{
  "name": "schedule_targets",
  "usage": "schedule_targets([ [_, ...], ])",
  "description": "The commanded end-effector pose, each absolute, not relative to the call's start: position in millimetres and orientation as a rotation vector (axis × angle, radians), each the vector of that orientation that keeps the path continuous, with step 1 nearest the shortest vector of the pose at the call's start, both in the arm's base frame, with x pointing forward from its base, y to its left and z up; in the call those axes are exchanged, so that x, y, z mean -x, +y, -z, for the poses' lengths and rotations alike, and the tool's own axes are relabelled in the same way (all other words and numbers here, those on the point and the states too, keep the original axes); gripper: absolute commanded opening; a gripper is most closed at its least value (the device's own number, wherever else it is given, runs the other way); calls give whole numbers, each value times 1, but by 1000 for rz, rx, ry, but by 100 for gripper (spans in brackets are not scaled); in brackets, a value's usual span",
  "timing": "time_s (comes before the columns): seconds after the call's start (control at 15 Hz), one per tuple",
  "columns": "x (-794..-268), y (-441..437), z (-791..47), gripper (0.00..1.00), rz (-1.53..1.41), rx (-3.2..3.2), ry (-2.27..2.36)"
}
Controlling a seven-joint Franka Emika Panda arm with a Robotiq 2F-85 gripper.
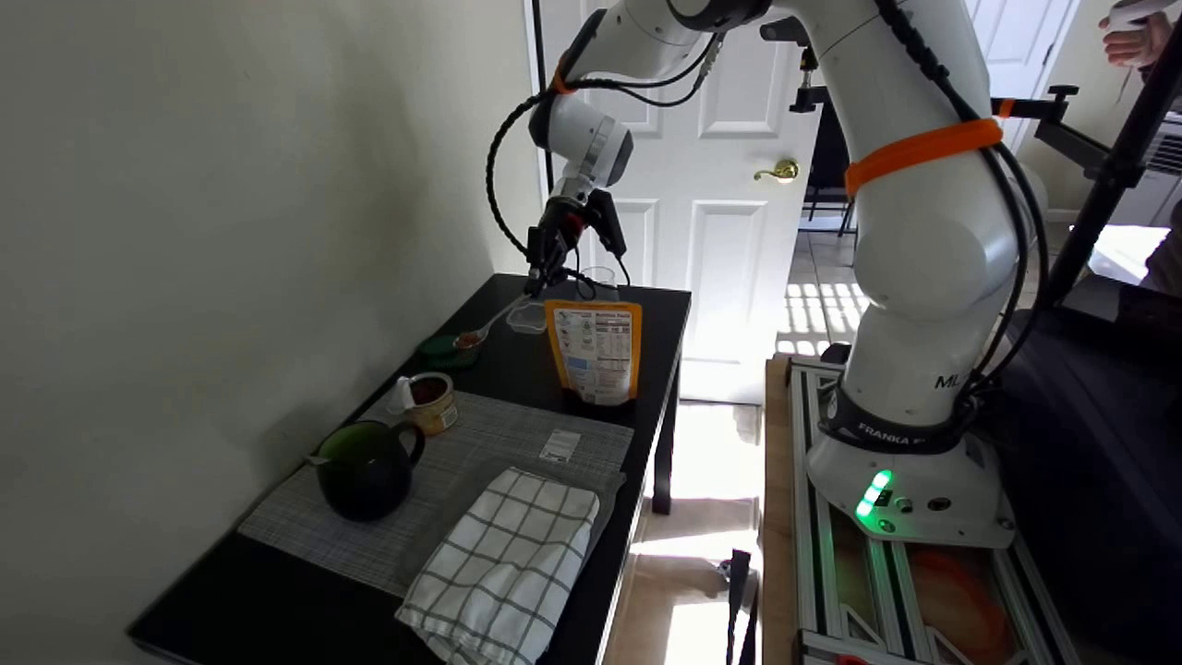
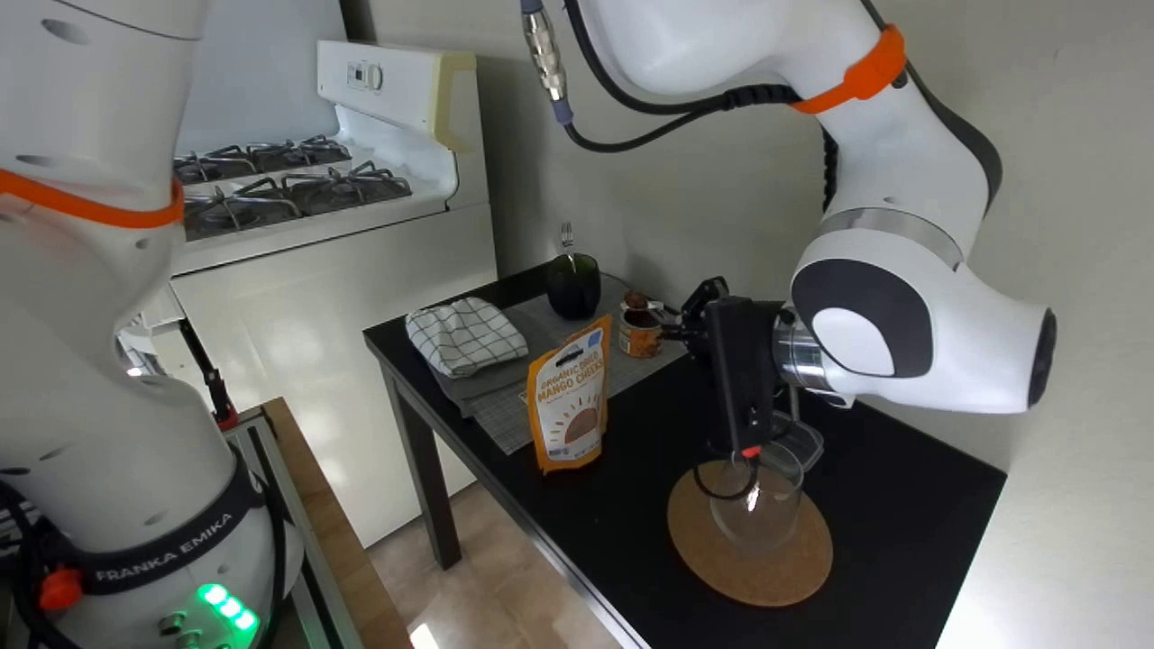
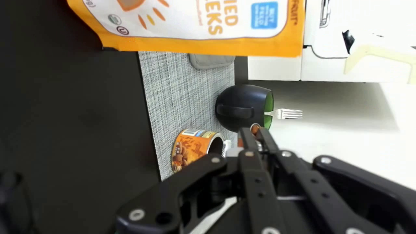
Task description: Scoop up the coffee powder from the can and put it into the jar
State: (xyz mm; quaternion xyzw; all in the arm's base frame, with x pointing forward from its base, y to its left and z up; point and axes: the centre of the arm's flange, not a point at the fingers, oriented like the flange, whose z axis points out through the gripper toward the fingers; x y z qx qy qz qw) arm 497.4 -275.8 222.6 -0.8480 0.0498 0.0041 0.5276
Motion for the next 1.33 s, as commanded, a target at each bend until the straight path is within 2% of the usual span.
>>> schedule_targets([
  [0.0,-476,-301,-238,2,60,1946,141],
  [0.27,-482,-297,-247,2,99,1922,110],
  [0.73,-542,-239,-271,2,70,1948,-41],
  [1.27,-518,-258,-312,2,47,1930,-45],
])
